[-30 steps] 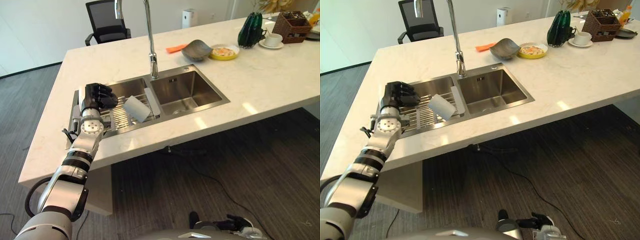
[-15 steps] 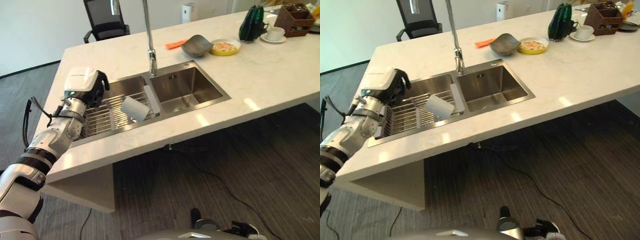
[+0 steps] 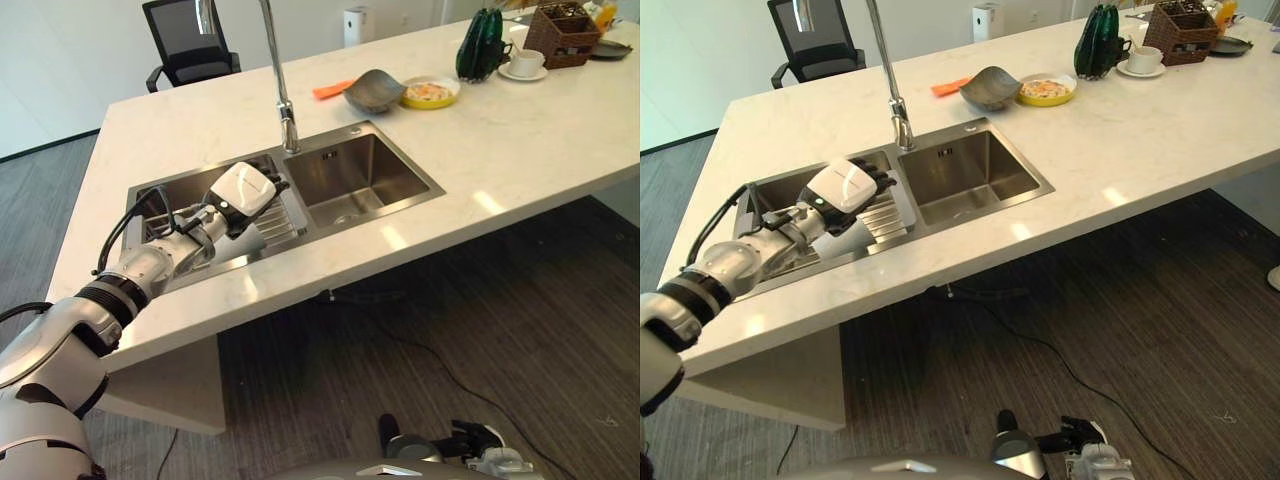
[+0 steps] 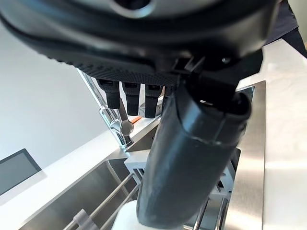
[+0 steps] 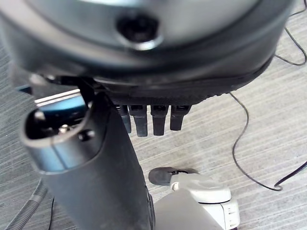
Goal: Place the dishes in the dishwasher.
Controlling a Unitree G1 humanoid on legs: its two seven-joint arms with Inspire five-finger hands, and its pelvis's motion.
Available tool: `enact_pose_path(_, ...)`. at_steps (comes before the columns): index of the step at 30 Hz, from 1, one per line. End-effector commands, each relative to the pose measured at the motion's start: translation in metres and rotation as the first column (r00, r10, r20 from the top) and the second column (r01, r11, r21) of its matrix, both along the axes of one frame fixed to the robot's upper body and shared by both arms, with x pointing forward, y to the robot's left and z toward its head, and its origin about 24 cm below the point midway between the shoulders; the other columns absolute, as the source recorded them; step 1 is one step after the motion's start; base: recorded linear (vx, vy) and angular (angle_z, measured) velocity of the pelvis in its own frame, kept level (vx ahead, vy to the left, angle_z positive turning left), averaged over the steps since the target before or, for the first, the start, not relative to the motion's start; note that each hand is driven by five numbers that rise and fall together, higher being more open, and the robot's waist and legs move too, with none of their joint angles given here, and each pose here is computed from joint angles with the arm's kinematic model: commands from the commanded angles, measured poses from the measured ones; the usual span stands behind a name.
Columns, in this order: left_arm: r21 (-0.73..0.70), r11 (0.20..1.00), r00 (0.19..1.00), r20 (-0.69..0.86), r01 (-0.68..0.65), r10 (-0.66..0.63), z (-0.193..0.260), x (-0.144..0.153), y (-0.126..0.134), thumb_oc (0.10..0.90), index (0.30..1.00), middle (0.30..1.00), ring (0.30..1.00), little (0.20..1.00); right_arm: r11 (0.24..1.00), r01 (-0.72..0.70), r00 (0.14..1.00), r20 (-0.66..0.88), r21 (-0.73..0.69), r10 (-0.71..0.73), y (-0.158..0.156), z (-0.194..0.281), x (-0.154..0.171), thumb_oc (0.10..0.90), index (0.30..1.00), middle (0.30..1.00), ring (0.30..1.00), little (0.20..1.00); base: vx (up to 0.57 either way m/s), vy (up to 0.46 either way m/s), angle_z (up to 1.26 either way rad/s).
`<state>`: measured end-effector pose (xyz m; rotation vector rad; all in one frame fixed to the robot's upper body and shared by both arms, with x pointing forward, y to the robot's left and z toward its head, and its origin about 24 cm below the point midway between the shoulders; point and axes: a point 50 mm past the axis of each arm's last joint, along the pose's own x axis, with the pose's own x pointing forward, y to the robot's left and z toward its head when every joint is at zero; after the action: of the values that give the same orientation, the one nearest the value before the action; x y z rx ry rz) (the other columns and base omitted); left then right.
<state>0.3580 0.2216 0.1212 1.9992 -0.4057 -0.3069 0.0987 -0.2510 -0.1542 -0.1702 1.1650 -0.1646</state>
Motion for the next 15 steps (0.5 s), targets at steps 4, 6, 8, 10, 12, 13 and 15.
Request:
enact_pose_path(4,-0.117,0.968,0.955,0.173,-0.221,0.239,0.071,0.022,0.041,0.800,0.900,0.900,0.900,0.900,0.999,-0.050,0.999,-0.020,0.014,0.050,0.012,-0.004,-0.002,0.800,0.900,0.900,0.900,0.900,0.00,0.000,0.00)
enact_pose_path(6,-0.199,0.945,0.947,0.140,-0.260,0.290,0.068,0.023,0.046,0.800,0.900,0.900,0.900,0.900,0.999,-0.049,0.998,-0.026,0.015,0.049,0.012,-0.004,-0.004,0.800,0.900,0.900,0.900,0.900,0.00,-0.002,-0.02)
enact_pose_path(8,-0.274,0.907,0.931,0.089,-0.320,0.355,0.062,0.022,0.057,0.800,0.900,0.900,0.900,0.900,0.999,-0.050,0.998,-0.032,0.014,0.051,0.011,-0.005,-0.004,0.800,0.900,0.900,0.900,0.900,0.01,-0.007,-0.04)
enact_pose_path(10,-0.326,0.876,0.919,0.050,-0.355,0.391,0.058,0.022,0.062,0.800,0.900,0.900,0.900,0.900,0.998,-0.053,0.998,-0.039,0.015,0.054,0.011,-0.005,-0.006,0.800,0.900,0.900,0.900,0.900,0.01,-0.004,-0.04)
enact_pose_path(12,-0.371,0.819,0.888,-0.037,-0.438,0.458,0.046,0.022,0.071,0.800,0.900,0.900,0.900,0.900,0.998,-0.058,0.997,-0.046,0.014,0.059,0.010,-0.005,-0.006,0.800,0.900,0.900,0.900,0.900,0.01,0.000,-0.04)
enact_pose_path(13,-0.372,0.819,0.888,-0.037,-0.438,0.458,0.046,0.023,0.070,0.800,0.900,0.900,0.900,0.900,0.998,-0.058,0.997,-0.045,0.014,0.059,0.010,-0.005,-0.006,0.800,0.900,0.900,0.900,0.900,0.00,0.000,0.00)
enact_pose_path(15,-0.414,0.787,0.879,-0.072,-0.457,0.472,0.044,0.024,0.070,0.800,0.900,0.900,0.900,0.900,0.998,-0.058,0.997,-0.050,0.020,0.059,0.011,-0.005,-0.006,0.800,0.900,0.900,0.900,0.900,0.00,0.000,0.00)
